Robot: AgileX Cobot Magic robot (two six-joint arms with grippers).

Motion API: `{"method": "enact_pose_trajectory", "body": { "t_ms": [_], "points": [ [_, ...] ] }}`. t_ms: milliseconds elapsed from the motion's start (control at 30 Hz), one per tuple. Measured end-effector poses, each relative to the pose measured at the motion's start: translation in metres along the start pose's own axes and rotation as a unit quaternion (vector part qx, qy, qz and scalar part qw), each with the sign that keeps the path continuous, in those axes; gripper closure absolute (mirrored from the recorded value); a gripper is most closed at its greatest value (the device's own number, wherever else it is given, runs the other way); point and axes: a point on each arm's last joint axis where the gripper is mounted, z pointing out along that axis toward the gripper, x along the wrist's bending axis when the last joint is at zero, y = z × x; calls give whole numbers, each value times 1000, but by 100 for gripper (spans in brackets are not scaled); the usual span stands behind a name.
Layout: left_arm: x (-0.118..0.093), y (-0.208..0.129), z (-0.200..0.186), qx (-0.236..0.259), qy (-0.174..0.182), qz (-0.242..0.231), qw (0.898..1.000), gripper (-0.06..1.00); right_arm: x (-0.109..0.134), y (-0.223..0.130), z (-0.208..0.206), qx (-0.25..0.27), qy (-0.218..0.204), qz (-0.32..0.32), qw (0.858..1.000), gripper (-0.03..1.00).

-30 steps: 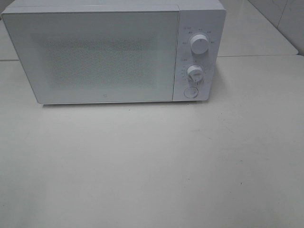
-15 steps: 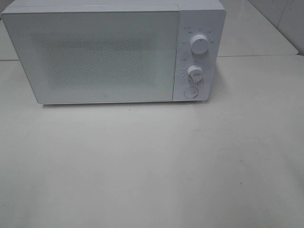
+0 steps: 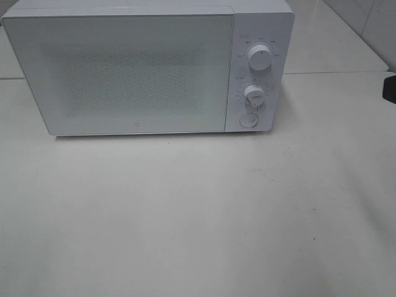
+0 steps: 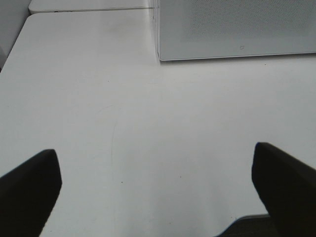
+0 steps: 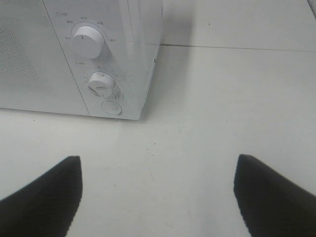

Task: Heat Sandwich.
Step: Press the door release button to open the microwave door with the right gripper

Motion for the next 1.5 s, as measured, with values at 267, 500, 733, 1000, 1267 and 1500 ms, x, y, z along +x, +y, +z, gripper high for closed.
{"method": "enact_pose_trajectory", "body": {
  "t_ms": [267,500,733,1000,1267,1500],
  "points": [
    [0,0,0,0,0,0,1000,-3,0,5,40,-4,0,15,1000,20],
    [0,0,0,0,0,0,1000,-3,0,6,80,-27,1,15,1000,20],
    [0,0,0,0,0,0,1000,-3,0,6,103,-56,2,14,998,20],
    [0,0,0,0,0,0,1000,-3,1,-9,129,-84,-3,21,996,20],
    [0,0,0,0,0,0,1000,-3,24,-29,147,-80,-14,-12,997,20],
    [0,0,0,0,0,0,1000,-3,47,-43,158,-85,-15,-14,996,20]
  ]
}}
